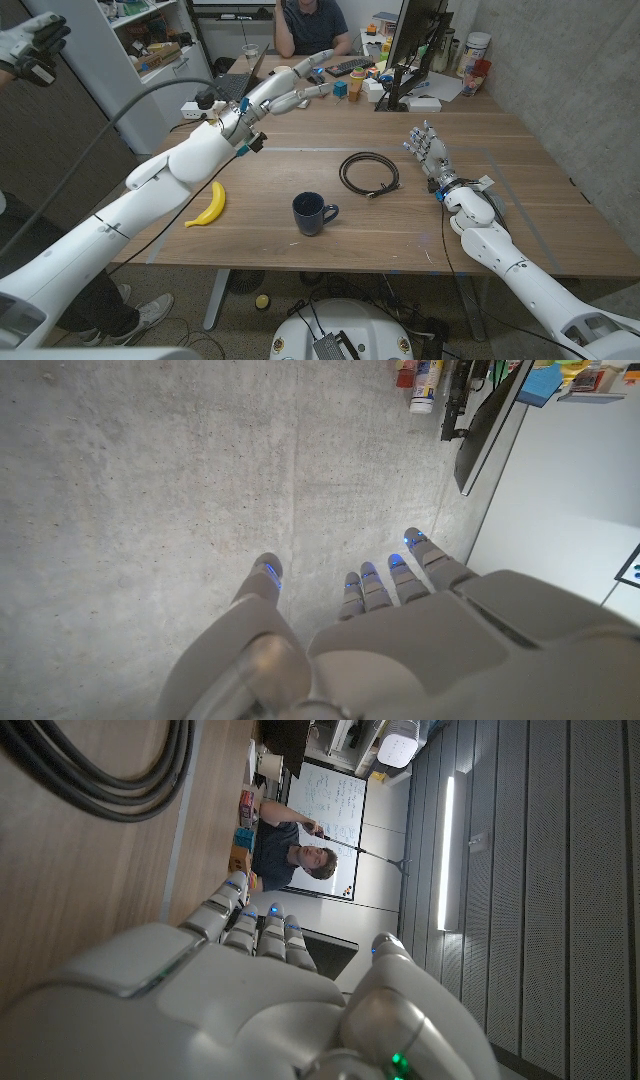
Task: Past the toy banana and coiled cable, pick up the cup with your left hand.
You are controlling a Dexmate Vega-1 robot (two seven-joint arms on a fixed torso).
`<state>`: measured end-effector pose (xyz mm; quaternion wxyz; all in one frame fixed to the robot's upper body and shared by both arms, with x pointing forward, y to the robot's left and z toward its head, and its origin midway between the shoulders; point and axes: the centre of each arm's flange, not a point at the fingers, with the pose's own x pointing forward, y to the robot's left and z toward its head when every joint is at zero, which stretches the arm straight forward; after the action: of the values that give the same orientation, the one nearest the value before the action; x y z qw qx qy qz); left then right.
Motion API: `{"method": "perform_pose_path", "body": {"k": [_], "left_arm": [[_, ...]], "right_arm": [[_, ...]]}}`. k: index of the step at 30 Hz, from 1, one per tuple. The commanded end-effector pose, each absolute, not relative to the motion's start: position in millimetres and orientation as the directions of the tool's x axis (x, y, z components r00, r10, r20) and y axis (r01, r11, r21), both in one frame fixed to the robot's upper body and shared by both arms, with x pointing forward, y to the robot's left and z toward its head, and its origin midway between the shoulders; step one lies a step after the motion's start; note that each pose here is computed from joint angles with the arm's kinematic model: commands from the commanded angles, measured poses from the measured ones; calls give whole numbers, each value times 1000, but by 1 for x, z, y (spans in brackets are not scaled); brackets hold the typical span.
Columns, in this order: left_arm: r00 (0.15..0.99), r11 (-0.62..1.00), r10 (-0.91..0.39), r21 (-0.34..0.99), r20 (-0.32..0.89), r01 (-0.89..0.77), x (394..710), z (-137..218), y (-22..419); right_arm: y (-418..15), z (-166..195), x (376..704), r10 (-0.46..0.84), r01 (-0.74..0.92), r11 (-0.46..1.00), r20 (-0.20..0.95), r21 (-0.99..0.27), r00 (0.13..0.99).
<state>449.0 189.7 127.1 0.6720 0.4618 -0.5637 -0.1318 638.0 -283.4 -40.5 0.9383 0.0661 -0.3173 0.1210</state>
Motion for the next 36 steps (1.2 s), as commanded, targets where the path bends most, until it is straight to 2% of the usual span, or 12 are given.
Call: {"method": "perform_pose_path", "body": {"k": [1,14,36], "left_arm": [[278,414,-787,806,550,-422,426,132,165],[271,251,-876,857,398,-449,413,132,141],[329,155,-877,854,350,-497,399,130,150]], "right_arm": [[-286,-41,640,179,-269,962,613,57,769],[-287,-42,642,172,-267,961,611,67,772],[-284,-38,642,183,-270,961,615,51,767]]}}
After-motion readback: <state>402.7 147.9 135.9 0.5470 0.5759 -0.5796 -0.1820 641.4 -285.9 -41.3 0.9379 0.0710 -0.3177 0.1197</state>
